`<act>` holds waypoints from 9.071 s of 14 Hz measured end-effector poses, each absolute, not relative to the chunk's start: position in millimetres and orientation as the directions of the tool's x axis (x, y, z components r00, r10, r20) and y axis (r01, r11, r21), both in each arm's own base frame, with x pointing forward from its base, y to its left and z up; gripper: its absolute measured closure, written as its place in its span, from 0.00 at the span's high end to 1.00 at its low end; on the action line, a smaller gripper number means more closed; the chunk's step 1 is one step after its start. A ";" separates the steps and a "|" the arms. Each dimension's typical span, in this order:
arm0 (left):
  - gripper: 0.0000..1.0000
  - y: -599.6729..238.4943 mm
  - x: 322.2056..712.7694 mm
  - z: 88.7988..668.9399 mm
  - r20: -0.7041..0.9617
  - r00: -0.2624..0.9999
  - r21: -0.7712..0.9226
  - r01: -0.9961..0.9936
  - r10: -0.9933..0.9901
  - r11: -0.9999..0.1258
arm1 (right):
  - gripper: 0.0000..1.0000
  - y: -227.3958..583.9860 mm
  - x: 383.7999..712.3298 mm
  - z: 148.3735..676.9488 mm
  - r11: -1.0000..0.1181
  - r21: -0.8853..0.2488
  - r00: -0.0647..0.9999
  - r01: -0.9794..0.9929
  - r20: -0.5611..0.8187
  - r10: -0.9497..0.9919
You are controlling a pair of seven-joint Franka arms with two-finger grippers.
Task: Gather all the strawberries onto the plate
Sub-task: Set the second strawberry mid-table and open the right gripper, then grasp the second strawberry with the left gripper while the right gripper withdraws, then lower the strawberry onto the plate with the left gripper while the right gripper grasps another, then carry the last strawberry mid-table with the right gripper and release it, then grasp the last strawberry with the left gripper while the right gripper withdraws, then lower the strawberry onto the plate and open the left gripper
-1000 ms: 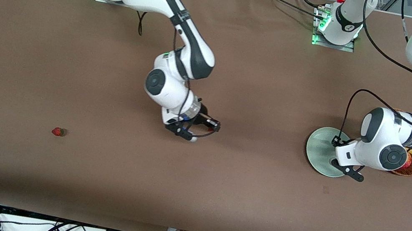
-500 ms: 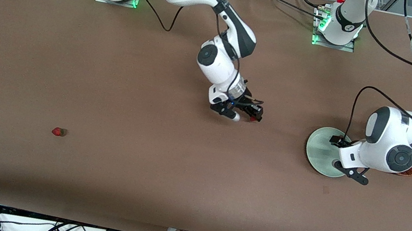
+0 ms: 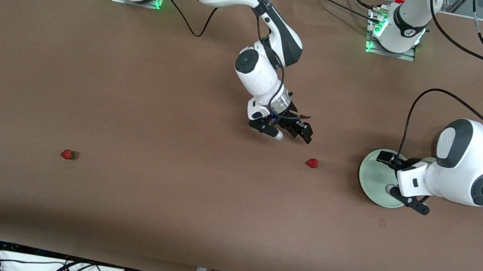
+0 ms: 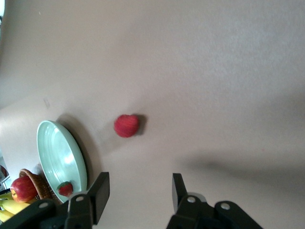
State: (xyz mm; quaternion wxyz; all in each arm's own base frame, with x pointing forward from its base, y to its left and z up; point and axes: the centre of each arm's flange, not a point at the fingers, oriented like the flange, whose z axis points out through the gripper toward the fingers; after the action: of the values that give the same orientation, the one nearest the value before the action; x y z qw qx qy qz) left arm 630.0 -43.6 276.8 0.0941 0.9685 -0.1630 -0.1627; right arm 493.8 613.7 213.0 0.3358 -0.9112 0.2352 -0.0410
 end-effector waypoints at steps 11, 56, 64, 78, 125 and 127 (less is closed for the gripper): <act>1.00 -212.3 636.9 259.3 -0.030 0.931 0.209 -0.351 -0.364 -0.913 | 0.61 473.4 612.0 255.8 -0.922 -0.296 0.968 -0.248 -0.041 -0.247; 0.41 25.4 651.6 187.9 -0.232 0.734 0.010 -0.655 -0.638 -0.756 | 0.38 79.0 720.6 229.5 -0.928 -0.088 0.927 0.362 -0.073 0.368; 1.00 1.7 654.7 216.9 -0.231 0.715 0.020 -0.674 -0.659 -0.738 | 0.38 182.7 703.9 250.2 -0.972 -0.157 0.978 0.174 -0.091 0.190; 1.00 -142.6 633.4 296.7 -0.187 0.925 0.059 -0.326 -0.331 -0.943 | 0.38 478.9 595.4 229.7 -0.844 -0.404 0.935 -0.352 -0.111 -0.337; 0.60 -281.7 484.3 174.0 -0.229 0.969 0.093 0.119 0.095 -0.988 | 1.00 116.2 574.0 600.8 -0.995 -0.100 0.995 -0.022 -0.097 -0.012; 0.52 -274.9 489.0 173.1 -0.205 0.975 0.084 0.104 0.085 -0.991 | 1.00 77.5 569.0 599.6 -0.992 -0.124 0.995 -0.004 -0.102 0.008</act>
State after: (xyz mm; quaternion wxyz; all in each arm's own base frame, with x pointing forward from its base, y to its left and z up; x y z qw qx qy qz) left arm 489.0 -274.9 173.1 0.0472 0.9926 0.0474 -0.1012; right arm 569.0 77.5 599.6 0.0621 -0.9967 -0.0010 0.0514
